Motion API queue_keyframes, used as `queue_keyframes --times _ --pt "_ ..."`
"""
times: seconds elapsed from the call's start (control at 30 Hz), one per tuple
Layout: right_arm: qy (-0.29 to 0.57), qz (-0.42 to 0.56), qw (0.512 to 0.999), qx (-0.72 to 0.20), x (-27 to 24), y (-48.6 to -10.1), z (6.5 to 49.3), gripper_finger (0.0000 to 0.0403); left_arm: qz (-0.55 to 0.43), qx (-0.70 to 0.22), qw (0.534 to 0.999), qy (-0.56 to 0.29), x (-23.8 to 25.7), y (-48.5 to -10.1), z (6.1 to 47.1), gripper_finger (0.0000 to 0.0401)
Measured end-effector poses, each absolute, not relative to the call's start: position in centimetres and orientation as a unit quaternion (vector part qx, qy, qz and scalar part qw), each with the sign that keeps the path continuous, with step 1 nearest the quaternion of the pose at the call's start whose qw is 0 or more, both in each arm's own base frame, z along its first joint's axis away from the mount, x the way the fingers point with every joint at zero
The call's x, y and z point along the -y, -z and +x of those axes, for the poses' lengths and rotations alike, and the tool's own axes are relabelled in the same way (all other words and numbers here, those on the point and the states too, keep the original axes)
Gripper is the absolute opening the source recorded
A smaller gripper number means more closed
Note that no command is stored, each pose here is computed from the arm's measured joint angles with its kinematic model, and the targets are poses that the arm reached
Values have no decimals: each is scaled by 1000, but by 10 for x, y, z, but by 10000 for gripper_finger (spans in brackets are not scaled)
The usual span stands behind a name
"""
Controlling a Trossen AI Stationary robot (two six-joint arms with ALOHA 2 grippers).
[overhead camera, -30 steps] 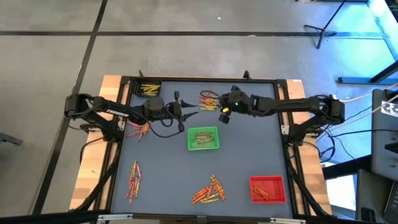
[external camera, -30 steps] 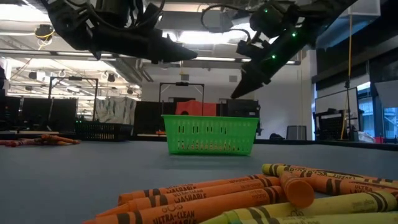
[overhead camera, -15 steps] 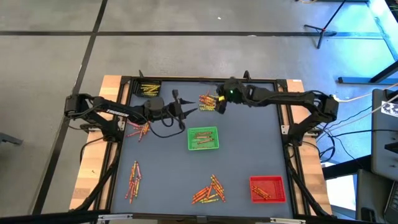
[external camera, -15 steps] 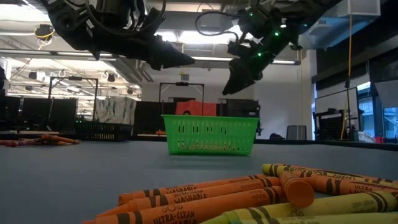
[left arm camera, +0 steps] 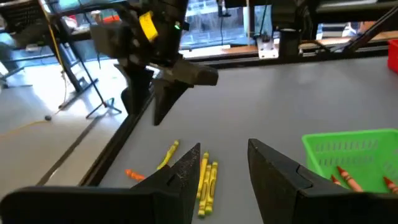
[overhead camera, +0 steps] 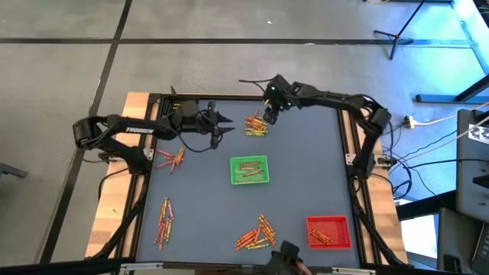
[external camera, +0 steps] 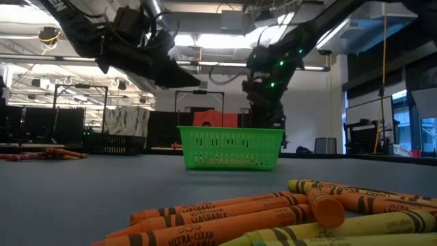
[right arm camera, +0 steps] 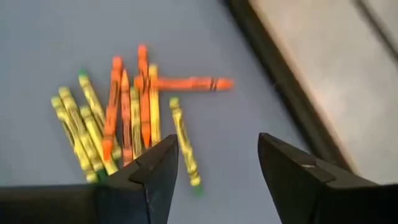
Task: Sort crayons
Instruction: Put the green crayon into the black bin
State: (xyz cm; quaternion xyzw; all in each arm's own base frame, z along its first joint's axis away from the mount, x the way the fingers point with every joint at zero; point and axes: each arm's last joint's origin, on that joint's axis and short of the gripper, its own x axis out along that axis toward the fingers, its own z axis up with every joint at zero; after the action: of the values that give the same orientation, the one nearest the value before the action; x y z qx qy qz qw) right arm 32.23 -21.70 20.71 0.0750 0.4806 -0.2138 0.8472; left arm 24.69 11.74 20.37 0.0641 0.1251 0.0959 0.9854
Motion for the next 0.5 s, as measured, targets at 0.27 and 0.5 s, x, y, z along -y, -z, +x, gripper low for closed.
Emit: queue_keyframes --times 0.27,0.5 --pt "174 79 817 -545 219 -179 324 188 72 -110 986 -104 -120 -206 247 118" --pt "165 74 809 -559 223 -159 329 152 92 -93 986 -104 -120 -210 248 118"
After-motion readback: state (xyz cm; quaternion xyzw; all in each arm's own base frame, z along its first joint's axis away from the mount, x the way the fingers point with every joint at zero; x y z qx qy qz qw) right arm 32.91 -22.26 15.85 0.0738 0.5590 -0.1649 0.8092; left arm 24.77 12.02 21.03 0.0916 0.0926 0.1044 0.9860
